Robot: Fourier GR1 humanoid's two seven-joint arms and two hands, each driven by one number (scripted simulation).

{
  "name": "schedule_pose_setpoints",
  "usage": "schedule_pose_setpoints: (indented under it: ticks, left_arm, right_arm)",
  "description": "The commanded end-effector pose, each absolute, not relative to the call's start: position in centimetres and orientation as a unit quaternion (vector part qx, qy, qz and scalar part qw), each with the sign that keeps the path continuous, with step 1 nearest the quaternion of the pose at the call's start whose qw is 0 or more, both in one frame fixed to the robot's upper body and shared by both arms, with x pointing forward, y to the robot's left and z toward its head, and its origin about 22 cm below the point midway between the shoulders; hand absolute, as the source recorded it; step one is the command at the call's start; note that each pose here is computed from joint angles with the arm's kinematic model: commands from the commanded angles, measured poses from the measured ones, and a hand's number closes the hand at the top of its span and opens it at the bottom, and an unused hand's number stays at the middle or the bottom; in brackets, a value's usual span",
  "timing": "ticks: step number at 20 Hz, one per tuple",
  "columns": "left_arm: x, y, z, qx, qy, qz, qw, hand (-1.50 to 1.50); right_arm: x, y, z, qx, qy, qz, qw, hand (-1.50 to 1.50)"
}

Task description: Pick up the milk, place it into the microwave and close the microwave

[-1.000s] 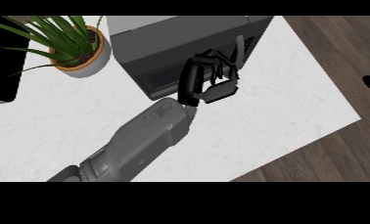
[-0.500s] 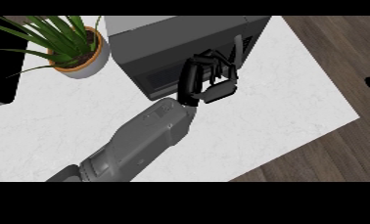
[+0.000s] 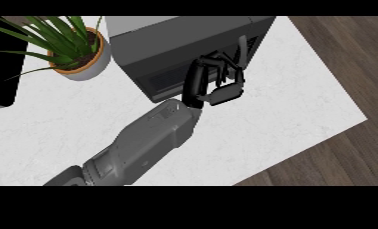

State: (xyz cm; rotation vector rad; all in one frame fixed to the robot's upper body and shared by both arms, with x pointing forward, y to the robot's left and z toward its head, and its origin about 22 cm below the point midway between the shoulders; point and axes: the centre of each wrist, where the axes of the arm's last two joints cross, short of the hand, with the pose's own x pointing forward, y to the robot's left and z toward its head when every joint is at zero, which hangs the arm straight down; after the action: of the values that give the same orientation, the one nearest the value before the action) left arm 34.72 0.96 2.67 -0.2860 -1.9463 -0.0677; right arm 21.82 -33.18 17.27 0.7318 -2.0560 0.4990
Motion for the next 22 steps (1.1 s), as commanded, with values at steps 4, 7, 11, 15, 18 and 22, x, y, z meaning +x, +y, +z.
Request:
schedule_pose_setpoints:
  ticks: [4,7,11,15,18,22]
  left_arm:
    - [36.4,1.9,2.2,-0.057,-0.805,-0.058,0.587,1.50]
    - [36.6,2.2,1.9,-0.038,-0.792,-0.046,0.608,1.50]
    - [36.6,2.6,1.3,-0.019,-0.784,-0.042,0.619,1.50]
    - [36.1,3.3,0.0,0.005,-0.767,-0.022,0.641,1.50]
    - [36.0,3.6,-0.5,-0.007,-0.757,-0.017,0.653,1.50]
    - [35.6,3.8,-1.1,-0.011,-0.754,-0.017,0.656,-1.50]
  right_arm:
    - [22.0,-32.9,17.7,0.325,-0.817,0.211,0.427,-1.50]
    - [21.9,-33.0,17.7,0.337,-0.816,0.208,0.421,-1.50]
    - [21.5,-33.1,18.2,0.329,-0.815,0.215,0.425,-1.50]
    - [21.2,-33.7,18.4,0.323,-0.820,0.208,0.423,-1.50]
    - [20.8,-34.1,18.5,0.316,-0.819,0.206,0.432,-1.50]
    - [20.2,-34.1,18.7,0.311,-0.819,0.208,0.434,-1.50]
